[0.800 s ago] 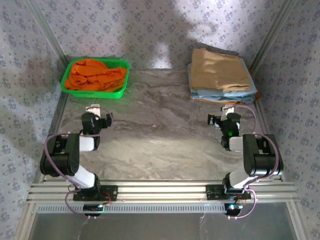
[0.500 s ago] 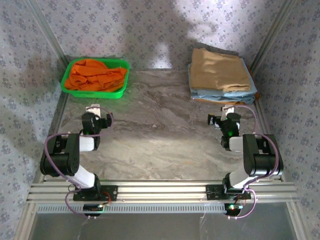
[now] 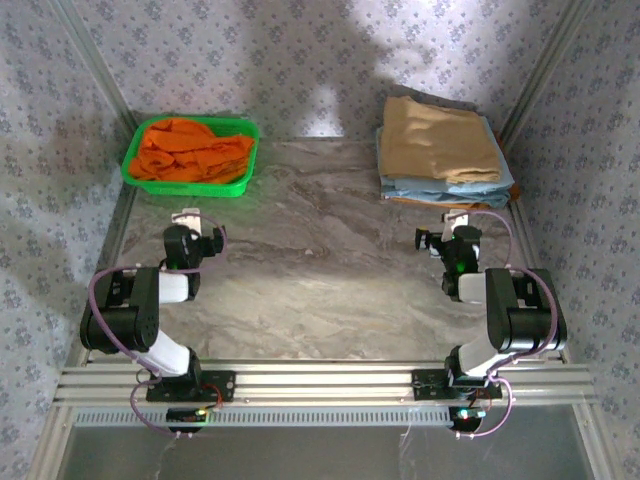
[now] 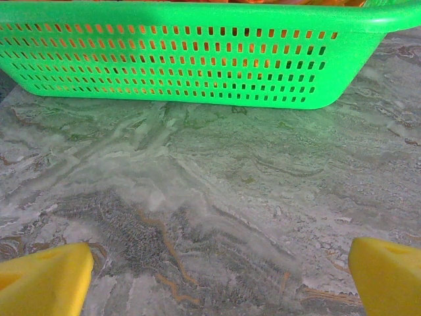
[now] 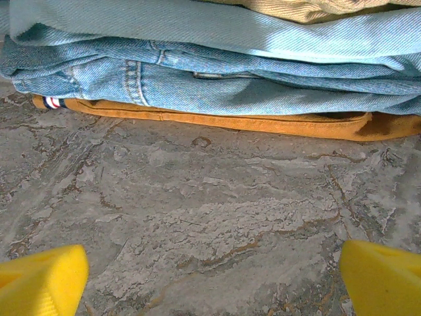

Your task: Fold and stack the trousers

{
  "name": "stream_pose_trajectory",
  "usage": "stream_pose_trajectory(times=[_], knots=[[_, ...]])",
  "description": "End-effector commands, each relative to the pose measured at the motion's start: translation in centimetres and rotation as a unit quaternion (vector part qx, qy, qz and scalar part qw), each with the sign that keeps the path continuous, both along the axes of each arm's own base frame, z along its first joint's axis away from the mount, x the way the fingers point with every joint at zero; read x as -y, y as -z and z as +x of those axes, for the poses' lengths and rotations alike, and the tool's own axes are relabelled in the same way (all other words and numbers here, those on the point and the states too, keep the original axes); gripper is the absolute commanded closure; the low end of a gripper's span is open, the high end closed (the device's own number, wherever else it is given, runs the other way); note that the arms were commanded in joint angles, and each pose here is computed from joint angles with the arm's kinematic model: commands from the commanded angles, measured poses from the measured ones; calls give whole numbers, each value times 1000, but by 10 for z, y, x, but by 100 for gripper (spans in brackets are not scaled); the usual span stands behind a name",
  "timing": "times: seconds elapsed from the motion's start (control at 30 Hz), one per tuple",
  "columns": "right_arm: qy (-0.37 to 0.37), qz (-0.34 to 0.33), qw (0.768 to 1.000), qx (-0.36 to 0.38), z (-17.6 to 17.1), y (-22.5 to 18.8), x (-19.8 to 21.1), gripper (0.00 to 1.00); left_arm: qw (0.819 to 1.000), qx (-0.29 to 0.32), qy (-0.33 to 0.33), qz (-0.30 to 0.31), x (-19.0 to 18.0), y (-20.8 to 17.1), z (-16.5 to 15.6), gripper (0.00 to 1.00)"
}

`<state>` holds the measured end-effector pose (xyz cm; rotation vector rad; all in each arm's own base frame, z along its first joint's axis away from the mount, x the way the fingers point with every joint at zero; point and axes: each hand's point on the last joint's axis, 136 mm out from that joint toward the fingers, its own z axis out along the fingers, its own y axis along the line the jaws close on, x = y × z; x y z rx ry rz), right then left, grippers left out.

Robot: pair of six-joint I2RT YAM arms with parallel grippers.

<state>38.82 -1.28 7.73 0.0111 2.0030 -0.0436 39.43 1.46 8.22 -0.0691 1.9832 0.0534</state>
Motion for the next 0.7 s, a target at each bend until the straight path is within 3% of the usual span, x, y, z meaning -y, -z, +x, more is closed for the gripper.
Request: stream_pose_trajectory(times=[0.0,0.53,0.67], knots=[[-6,-5,1000,7,4,-6,0,0,1000,9,9,-3,3,-6,4,0],[-9,6,1000,5,3,-5,1,0,1000,9,4,-7,1,-6,5,0],[21,-16,1000,2,6,-16,6,0,1000,-10,-16,-5,-6,-25,4,0]])
